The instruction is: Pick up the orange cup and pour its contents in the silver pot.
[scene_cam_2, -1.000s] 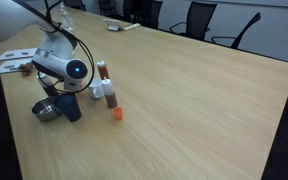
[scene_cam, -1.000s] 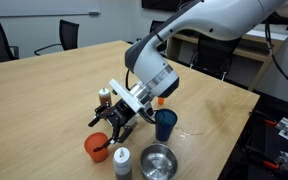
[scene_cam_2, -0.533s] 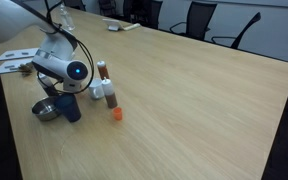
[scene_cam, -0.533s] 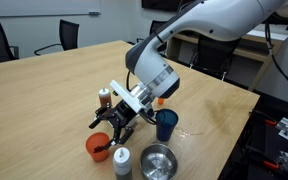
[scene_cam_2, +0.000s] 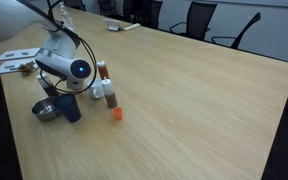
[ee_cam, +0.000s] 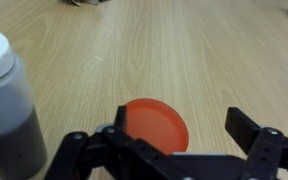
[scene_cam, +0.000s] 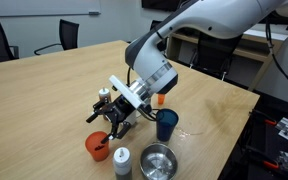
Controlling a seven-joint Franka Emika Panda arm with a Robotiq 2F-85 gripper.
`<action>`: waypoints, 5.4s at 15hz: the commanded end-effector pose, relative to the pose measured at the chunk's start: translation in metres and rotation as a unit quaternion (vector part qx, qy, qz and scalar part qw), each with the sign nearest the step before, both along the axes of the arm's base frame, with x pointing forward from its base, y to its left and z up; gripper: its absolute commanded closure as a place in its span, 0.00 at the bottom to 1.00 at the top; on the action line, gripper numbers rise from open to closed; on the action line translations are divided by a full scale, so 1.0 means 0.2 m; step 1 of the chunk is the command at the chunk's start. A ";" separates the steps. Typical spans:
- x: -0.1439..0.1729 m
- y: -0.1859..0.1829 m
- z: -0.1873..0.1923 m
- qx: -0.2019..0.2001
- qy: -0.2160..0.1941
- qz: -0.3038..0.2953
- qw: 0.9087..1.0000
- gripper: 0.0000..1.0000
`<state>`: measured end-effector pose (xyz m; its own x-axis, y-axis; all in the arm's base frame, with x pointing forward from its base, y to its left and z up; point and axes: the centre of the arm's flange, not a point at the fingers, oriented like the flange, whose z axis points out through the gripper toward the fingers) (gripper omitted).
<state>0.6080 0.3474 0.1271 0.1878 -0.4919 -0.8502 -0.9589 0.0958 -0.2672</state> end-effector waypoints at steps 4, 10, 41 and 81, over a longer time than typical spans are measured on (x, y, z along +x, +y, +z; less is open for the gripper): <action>-0.05 0.02 0.00 0.036 -0.017 0.016 0.999 0.00; -0.10 0.00 -0.08 0.010 0.000 0.029 1.000 0.00; 0.14 0.08 -0.29 0.027 -0.031 0.080 0.996 0.46; -0.41 -0.45 0.56 -0.218 -0.091 0.344 0.909 0.51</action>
